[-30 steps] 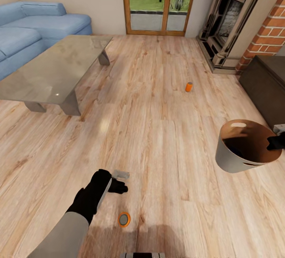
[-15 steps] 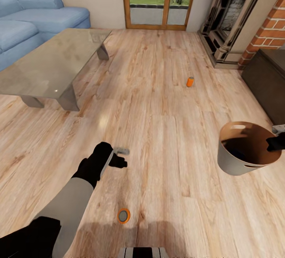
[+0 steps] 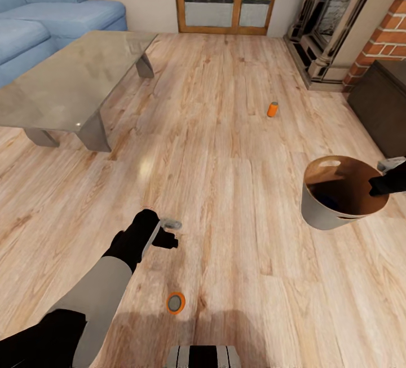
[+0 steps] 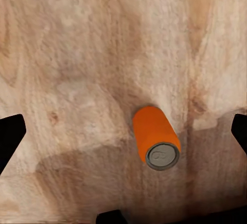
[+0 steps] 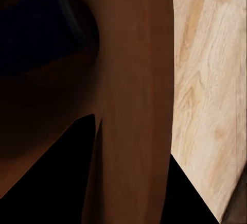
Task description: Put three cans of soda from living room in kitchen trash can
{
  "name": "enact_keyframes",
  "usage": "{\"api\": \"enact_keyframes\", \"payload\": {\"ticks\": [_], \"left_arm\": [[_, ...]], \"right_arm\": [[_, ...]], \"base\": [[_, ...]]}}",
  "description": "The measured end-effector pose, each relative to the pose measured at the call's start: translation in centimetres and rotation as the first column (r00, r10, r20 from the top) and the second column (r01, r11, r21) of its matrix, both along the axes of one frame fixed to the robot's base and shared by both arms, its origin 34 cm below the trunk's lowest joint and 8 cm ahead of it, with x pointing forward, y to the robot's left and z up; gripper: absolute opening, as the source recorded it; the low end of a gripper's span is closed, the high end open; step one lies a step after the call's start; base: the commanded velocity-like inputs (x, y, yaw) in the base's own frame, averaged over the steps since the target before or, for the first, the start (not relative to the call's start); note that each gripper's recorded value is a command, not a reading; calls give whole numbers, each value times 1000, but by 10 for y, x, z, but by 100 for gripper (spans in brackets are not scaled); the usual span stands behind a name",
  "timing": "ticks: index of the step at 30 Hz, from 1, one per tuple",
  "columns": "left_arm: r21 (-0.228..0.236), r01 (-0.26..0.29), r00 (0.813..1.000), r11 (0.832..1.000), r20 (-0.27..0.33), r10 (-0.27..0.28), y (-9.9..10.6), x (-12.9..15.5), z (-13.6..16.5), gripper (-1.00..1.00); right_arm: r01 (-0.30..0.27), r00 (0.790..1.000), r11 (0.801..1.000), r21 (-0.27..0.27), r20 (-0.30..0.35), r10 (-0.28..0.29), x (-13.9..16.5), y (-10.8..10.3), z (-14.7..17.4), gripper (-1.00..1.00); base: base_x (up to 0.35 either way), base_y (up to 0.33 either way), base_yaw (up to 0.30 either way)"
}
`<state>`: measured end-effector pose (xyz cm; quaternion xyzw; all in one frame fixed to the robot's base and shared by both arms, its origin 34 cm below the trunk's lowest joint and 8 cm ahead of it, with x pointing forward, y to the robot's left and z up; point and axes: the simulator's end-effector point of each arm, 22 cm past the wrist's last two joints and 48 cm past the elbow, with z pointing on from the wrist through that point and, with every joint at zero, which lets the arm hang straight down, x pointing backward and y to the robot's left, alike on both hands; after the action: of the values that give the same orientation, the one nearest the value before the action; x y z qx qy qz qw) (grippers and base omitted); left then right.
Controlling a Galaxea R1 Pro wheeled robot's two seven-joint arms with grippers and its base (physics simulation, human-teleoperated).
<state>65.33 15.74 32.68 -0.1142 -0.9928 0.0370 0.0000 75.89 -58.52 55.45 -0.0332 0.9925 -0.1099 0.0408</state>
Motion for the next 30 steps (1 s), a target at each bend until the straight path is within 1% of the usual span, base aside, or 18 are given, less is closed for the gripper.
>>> {"api": "enact_keyframes", "payload": {"ticks": [1,2,3,5,8,12,16,19,23,30], "left_arm": [[2,4,999,1000,-35,-3,0,-13,-11,100],[2,5,998,1000,-55,-5,-1,-21,-18,100],[2,6,998,1000,-64,-6,-1,-25,-22,100],[2,7,997,1000,-81,-7,-2,-32,-30,100],[-5,5,995,1000,-97,-6,-5,-39,-40,100],[-28,-8,994,1000,-110,5,-11,-44,-51,100],[-45,-19,993,999,-117,14,-15,-48,-62,100],[-47,-21,993,999,-120,15,-16,-51,-70,100],[-50,-23,992,998,-123,16,-17,-54,-80,100],[-52,-22,992,998,-128,15,-18,-59,-98,100]], "right_arm": [[6,1000,1000,-15,-4,-6,3,-5,3,-100],[7,1000,1000,-22,-6,-7,4,-8,4,-100],[12,1000,1000,-19,-11,-12,3,-9,1,-100],[37,999,999,7,-13,-37,3,-7,-4,-100],[46,998,999,7,-34,-46,-2,-10,-14,-100],[52,997,999,5,-48,-52,-5,-9,-27,-100],[37,996,998,-40,-75,-40,-11,-18,-37,-100],[46,996,998,-31,-75,-49,-12,-16,-46,-100],[39,995,998,-43,-85,-43,-16,-18,-57,-100],[40,995,998,-41,-91,-43,-20,-17,-76,-100]], "base": [[0,0,0],[0,0,0],[0,0,0],[0,0,0],[0,0,0],[0,0,0],[0,0,0],[0,0,0],[0,0,0],[0,0,0]]}}
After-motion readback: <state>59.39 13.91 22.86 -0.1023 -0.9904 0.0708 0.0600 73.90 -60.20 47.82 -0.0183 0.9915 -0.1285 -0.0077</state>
